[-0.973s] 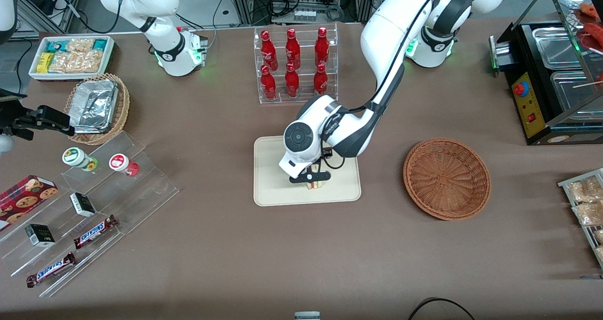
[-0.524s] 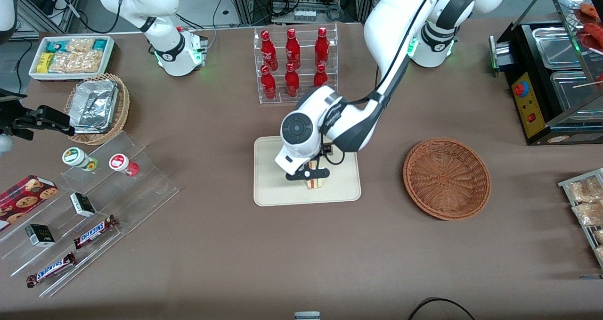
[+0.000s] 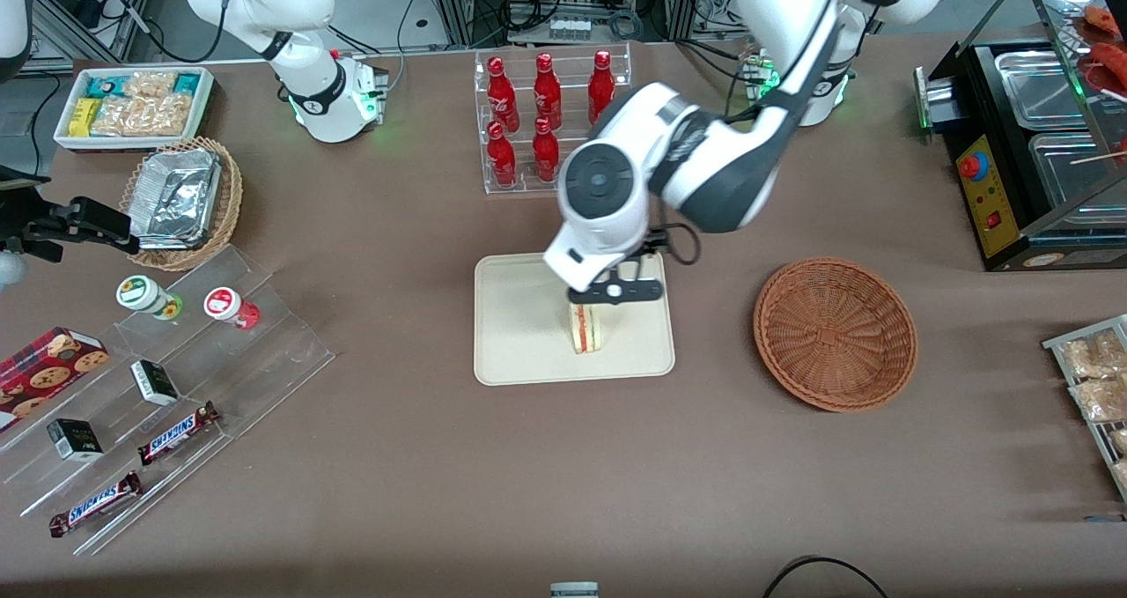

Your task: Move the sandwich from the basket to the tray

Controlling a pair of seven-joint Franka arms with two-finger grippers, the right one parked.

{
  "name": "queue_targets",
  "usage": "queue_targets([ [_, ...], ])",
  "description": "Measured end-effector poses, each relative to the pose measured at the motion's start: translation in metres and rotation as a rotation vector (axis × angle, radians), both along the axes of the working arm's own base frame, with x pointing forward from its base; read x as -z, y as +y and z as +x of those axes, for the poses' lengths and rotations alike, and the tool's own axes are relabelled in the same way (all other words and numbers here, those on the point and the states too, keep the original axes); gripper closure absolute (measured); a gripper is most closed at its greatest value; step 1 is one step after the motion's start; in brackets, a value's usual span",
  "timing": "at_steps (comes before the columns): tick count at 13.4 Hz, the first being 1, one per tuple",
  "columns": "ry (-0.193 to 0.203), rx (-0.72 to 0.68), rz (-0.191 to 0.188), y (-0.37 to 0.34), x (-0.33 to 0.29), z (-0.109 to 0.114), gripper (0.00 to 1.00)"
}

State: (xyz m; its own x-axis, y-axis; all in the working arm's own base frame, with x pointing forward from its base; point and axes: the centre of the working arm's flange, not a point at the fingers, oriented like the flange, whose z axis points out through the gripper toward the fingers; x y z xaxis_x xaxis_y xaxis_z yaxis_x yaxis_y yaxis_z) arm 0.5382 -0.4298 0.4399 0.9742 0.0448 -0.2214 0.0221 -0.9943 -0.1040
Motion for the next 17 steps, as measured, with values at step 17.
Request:
queue_targets([
  [17, 0.024, 0.001, -0.096, 0.296, -0.137, -0.006, 0.0],
])
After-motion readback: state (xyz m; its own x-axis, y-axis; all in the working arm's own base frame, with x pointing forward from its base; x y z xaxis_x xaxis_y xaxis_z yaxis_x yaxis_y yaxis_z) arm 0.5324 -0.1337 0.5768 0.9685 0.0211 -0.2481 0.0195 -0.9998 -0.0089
